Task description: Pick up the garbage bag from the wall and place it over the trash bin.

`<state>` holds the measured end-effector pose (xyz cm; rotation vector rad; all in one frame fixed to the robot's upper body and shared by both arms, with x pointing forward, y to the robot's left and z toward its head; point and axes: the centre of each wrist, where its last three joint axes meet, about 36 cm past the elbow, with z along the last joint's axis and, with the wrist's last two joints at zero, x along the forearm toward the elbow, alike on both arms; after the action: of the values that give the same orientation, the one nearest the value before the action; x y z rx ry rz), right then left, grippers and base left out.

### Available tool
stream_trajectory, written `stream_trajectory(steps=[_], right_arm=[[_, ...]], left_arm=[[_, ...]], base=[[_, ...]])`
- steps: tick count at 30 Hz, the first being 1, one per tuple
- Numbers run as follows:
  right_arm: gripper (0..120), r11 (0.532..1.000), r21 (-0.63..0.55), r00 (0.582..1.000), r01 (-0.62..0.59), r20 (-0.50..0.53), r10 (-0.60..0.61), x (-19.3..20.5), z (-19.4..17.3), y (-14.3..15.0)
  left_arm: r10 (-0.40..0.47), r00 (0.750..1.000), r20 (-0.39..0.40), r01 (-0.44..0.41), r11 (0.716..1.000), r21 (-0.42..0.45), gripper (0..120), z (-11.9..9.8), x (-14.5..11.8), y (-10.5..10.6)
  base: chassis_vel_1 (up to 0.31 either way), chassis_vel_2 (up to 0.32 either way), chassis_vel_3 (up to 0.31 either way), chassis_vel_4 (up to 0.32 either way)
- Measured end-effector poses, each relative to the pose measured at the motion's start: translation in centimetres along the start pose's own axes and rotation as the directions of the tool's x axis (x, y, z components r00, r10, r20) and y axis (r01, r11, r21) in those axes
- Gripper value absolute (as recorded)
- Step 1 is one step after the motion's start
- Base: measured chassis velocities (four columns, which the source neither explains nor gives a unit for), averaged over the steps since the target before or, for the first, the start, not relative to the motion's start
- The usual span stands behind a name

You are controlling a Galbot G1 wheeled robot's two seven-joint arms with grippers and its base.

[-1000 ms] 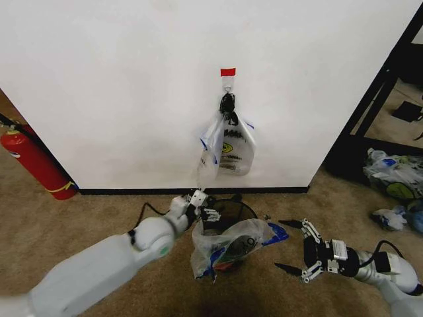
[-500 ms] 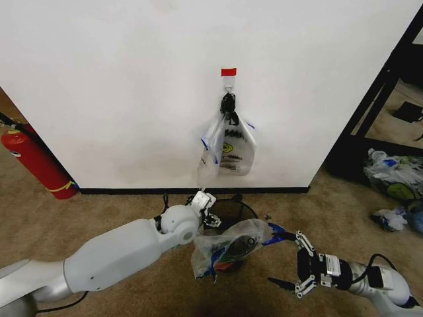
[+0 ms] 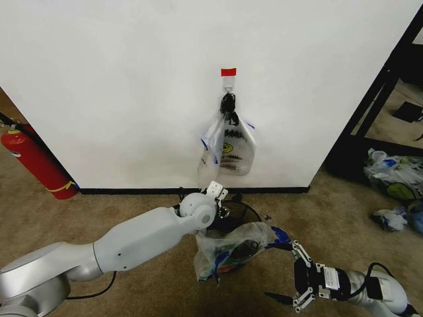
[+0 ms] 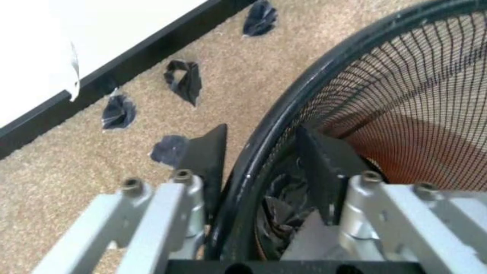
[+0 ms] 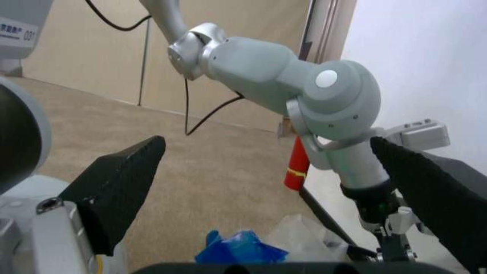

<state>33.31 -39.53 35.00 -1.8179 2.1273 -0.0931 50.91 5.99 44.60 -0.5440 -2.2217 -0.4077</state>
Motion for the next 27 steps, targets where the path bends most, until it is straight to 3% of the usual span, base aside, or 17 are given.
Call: stream_trajectory(steps=[5,8,14,19,20,23,27], right_arm=[[100,1.000,-0.005,1.000,0.007,0.008,-0.007,0.1,0.3,0.1],[100,1.000,-0.007,1.000,0.009,0.012,-0.009,0.1,0.4,0.1],[100,1.000,-0.014,0.999,-0.001,0.046,0.002,0.2,0.6,-0.6],[100,0.999,-0.025,0.997,-0.022,0.067,0.024,0.5,1.1,-1.1],[100,0.999,-0.025,0.997,-0.022,0.067,0.024,0.5,1.1,-1.1],[100,0.999,-0.026,0.997,-0.028,0.070,0.030,0.6,1.4,-1.4],[100,0.999,-0.027,0.996,-0.037,0.079,0.039,0.7,1.5,-1.8]], left_arm=[[-0.025,1.000,-0.017,0.025,0.999,0.019,14,0.3,0.0,0.3],[-0.032,0.999,-0.019,0.032,0.999,0.035,10,0.4,0.1,0.4],[-0.037,0.998,-0.047,0.046,0.975,0.215,2,0.8,2.8,1.6],[-0.006,0.998,-0.058,0.029,0.920,0.391,1,3.1,6.4,3.6],[-0.006,0.998,-0.058,0.029,0.920,0.391,1,3.1,6.4,3.6],[0.003,1.000,-0.024,0.010,0.854,0.519,1,4.8,8.7,5.4],[0.030,0.999,0.021,-0.036,0.779,0.626,1,7.3,10.3,4.9]], base=[[0.000,0.000,0.000,0.000],[0.000,0.000,0.000,0.000],[0.000,0.000,0.000,0.000],[0.000,0.000,0.000,0.000],[0.000,0.000,0.000,0.000],[0.000,0.000,0.000,0.000],[0.000,0.000,0.000,0.000]])
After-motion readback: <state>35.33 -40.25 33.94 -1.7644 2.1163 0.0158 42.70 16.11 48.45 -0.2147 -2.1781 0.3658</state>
